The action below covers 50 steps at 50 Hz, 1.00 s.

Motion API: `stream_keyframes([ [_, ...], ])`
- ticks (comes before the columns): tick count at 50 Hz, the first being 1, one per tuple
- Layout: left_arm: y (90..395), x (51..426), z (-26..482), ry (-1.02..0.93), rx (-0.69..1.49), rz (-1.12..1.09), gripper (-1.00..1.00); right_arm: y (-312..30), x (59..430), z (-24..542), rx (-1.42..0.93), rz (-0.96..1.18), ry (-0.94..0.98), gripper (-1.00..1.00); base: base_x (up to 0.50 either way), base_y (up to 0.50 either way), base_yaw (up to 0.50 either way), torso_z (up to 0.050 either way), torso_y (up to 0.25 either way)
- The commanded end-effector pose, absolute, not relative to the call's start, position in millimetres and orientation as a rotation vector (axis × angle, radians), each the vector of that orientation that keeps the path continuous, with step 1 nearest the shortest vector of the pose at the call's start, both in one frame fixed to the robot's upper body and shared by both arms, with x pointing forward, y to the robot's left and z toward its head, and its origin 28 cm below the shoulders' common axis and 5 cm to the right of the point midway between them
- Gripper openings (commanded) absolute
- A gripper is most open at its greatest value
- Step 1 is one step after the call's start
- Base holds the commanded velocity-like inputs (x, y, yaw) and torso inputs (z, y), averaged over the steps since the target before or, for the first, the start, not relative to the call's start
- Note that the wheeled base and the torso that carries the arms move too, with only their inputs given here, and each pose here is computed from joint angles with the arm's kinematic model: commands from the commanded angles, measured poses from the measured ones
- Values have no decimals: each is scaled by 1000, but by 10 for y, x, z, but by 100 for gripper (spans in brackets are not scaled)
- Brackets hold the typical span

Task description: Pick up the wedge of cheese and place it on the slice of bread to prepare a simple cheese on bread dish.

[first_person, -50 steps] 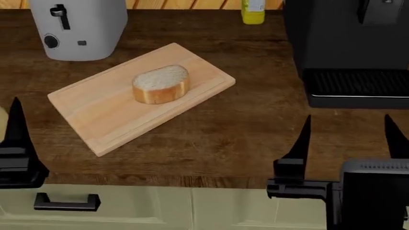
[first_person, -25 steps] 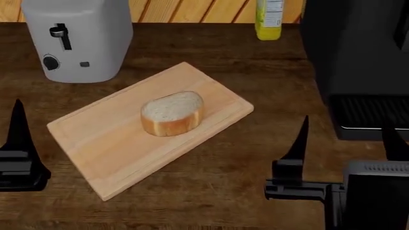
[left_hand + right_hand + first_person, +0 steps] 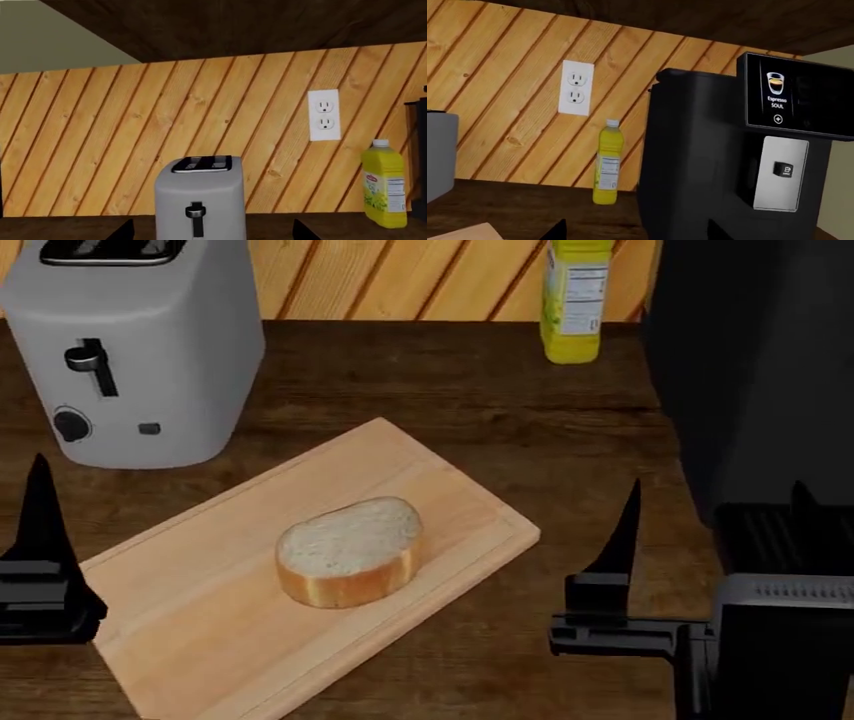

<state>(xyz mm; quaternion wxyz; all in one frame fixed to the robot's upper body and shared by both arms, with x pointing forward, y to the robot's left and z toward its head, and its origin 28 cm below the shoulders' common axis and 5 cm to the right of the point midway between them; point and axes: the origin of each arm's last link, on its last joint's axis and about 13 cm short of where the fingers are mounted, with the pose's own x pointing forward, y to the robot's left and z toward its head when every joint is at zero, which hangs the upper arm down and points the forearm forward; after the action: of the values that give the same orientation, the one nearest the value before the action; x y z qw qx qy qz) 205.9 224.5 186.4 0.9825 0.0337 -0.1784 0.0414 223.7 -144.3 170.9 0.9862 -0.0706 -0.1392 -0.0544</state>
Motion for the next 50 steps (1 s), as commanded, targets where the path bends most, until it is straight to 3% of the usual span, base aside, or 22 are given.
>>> stream_keyframes([
  [1,2249,2055,1848,-356,64,86,100,-1437,2235,1695,-153,-105,-278,100,152,0,0,0,0],
  [37,2241,2064,1819,-348,49,88,100,-1440,2238,1673,-140,-131,-269,100,59,0,0,0,0],
  [50,2359,1973,1730,-301,58,197,100,-1429,2241,1634,-138,-129,-254,100,0,0,0,0,0],
])
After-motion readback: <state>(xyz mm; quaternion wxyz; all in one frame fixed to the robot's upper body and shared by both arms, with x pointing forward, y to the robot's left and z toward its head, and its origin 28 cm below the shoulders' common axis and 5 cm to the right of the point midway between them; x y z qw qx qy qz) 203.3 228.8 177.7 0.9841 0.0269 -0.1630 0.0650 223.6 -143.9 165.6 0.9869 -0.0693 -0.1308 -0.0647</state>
